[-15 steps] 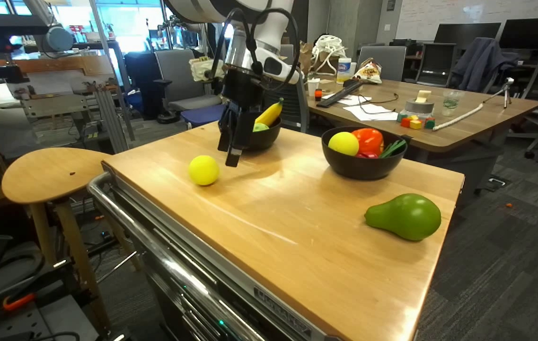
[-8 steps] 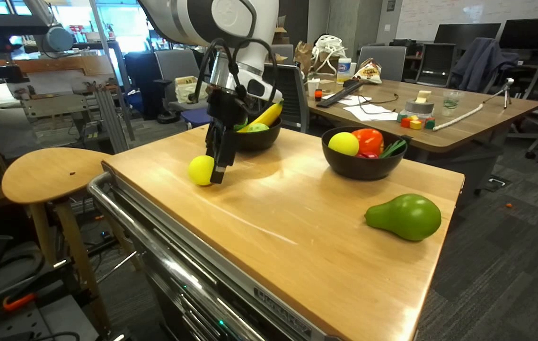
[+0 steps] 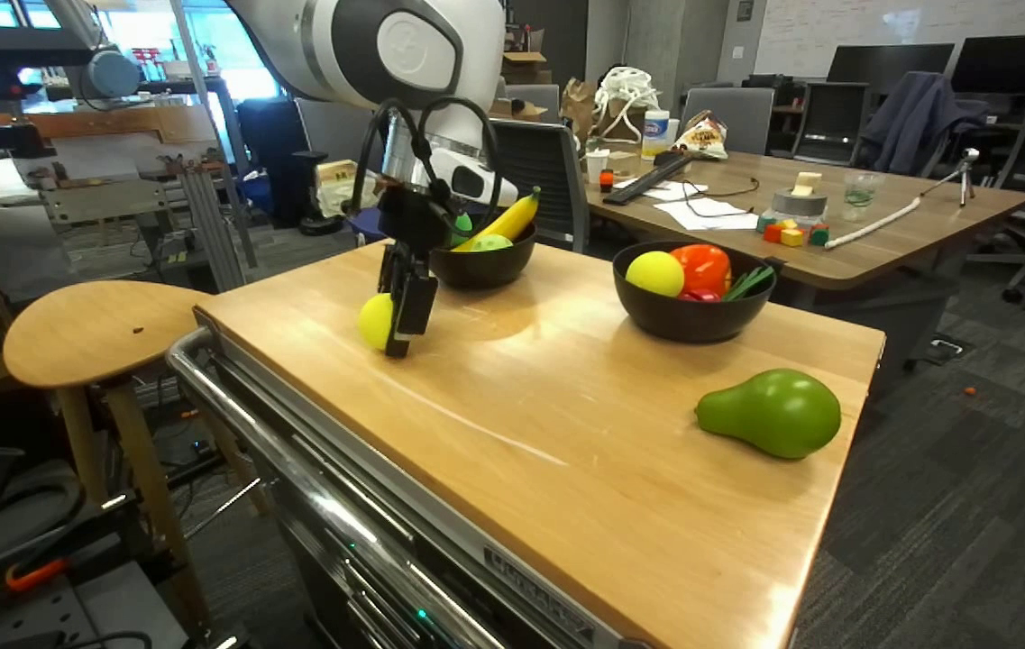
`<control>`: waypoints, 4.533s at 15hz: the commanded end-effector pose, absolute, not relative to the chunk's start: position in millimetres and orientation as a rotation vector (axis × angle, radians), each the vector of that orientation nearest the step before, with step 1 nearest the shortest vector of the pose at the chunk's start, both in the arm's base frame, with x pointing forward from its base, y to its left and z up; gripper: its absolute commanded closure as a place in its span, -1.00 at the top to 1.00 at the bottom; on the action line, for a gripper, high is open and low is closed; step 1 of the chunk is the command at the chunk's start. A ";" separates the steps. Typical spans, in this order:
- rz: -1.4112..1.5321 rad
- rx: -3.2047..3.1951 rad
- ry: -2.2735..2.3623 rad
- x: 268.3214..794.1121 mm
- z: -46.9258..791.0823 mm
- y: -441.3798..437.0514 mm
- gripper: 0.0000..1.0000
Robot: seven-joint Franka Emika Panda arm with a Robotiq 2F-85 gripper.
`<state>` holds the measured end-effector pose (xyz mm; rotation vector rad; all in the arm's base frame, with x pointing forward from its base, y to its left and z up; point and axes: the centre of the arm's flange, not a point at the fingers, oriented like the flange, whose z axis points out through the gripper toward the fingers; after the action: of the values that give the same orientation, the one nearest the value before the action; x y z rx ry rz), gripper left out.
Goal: Pick up the fruit toys from the table and put them in the two black bowls.
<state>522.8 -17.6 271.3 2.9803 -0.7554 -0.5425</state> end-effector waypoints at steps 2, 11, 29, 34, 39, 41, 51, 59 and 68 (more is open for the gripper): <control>-0.466 3.052 -0.789 525.4 303.4 -20.7 -0.43; 0.253 3.130 -1.163 650.4 448.5 -135.9 -0.88; 0.633 2.778 -1.279 712.0 362.0 -237.8 -0.85; 0.608 2.765 -1.222 699.5 350.8 -234.5 -0.69; 0.576 2.767 -1.188 684.6 340.5 -226.6 0.13; 0.578 2.763 -1.195 677.6 341.1 -224.3 0.45; 0.807 2.704 -1.297 587.2 439.1 -217.0 1.00; 0.609 2.715 -1.511 518.3 461.3 -266.1 1.00; 0.689 2.524 -1.775 525.3 420.1 -300.8 1.00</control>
<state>510.0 -286.4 445.9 2.6099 -1.6840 0.6699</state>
